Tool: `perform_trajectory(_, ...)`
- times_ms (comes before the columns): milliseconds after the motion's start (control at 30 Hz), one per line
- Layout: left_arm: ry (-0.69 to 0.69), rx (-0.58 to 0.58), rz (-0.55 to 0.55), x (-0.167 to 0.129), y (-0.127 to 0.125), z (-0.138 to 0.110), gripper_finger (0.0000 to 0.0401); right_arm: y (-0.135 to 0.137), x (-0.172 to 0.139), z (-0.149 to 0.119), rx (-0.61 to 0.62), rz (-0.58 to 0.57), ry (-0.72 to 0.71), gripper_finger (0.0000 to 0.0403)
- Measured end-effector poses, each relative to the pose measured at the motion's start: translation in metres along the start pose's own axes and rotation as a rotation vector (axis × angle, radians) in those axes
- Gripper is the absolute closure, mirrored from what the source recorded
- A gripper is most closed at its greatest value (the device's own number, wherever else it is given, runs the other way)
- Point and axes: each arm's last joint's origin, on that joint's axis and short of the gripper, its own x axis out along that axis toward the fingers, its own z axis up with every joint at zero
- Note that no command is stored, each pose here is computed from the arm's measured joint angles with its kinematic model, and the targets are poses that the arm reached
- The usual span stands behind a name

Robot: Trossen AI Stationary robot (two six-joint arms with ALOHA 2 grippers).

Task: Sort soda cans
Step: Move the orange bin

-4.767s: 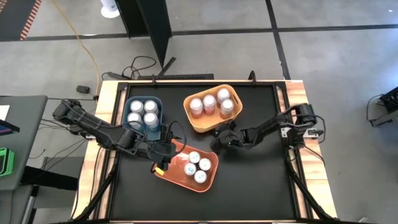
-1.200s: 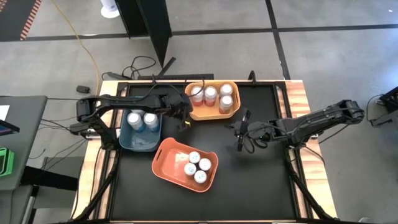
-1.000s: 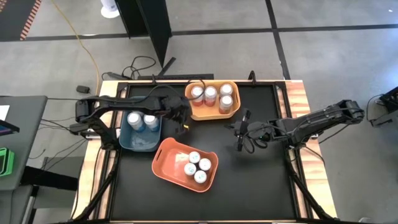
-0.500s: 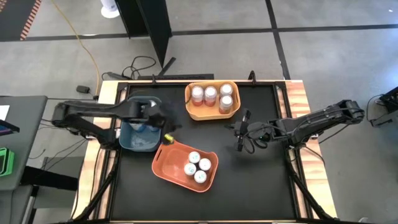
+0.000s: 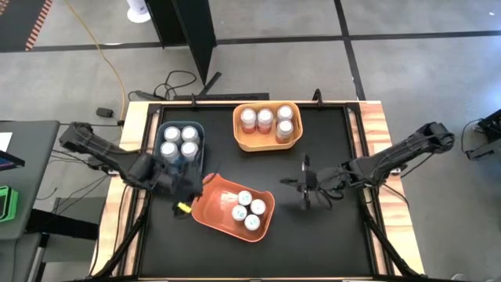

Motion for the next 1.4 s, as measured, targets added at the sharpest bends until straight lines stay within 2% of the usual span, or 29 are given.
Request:
perform_trajectory(200, 0.105, -0.165, -0.038, -0.009, -0.029, -0.026, 0.0401, 0.017, -0.001, -0.002, 0.000, 0.061, -0.010, 0.0399)
perform_trajectory(300, 0.167, -0.258, -0.012, -0.006, -0.039, -0.036, 0.0401, 0.023, -0.003, -0.003, -0.009, 0.082, -0.005, 0.0399)
perform_trajectory(533, 0.339, -0.305, 0.084, 0.032, -0.064, -0.048, 0.0401, 0.034, -0.008, -0.004, -0.016, 0.126, -0.009, 0.0399)
perform_trajectory(700, 0.406, -0.299, 0.176, 0.066, -0.071, -0.050, 0.0401, 0.040, -0.011, -0.005, -0.026, 0.149, -0.011, 0.0399)
perform_trajectory(967, 0.359, -0.259, 0.155, 0.109, -0.075, -0.038, 0.0401, 0.044, -0.014, -0.005, -0.035, 0.166, -0.013, 0.0399)
perform_trajectory(1400, 0.153, -0.199, 0.147, 0.126, -0.055, -0.007, 0.0401, 0.050, -0.018, -0.008, -0.058, 0.194, -0.002, 0.0399)
